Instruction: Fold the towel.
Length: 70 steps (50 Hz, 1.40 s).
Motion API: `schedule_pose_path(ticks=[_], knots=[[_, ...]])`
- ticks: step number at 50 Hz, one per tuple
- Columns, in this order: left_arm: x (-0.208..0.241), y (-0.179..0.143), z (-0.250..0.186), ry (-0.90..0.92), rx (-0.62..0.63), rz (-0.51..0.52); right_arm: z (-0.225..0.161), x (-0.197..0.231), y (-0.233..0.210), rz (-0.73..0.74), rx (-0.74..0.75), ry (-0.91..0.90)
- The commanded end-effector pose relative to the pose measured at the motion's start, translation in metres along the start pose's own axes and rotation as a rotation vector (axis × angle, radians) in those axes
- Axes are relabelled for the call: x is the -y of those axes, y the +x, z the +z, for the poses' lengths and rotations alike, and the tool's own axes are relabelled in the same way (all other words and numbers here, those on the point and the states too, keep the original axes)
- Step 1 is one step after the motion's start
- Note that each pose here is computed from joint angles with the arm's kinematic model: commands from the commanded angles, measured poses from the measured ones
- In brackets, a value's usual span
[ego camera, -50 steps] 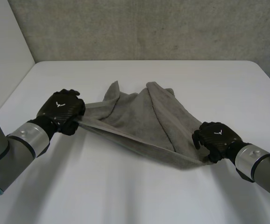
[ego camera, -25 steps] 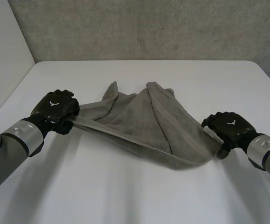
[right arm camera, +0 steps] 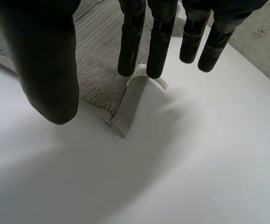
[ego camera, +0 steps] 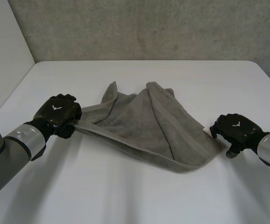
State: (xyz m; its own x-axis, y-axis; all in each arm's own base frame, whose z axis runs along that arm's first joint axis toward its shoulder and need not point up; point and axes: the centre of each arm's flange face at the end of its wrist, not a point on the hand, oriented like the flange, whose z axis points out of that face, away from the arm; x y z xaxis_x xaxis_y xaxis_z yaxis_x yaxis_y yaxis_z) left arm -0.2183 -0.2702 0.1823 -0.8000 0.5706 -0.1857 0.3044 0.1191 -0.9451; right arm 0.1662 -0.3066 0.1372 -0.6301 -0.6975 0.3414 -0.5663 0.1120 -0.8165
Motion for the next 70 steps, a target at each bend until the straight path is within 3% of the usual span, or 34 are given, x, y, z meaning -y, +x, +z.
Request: schedule_pose_path(ticks=[1, 70], knots=[[-0.001, 0.001, 0.000, -0.002, -0.002, 0.000, 0.002, -0.002, -0.001, -0.004, 0.011, 0.003], [-0.004, 0.003, 0.000, -0.012, -0.010, -0.002, 0.022, -0.016, 0.000, 0.028, 0.061, -0.032]])
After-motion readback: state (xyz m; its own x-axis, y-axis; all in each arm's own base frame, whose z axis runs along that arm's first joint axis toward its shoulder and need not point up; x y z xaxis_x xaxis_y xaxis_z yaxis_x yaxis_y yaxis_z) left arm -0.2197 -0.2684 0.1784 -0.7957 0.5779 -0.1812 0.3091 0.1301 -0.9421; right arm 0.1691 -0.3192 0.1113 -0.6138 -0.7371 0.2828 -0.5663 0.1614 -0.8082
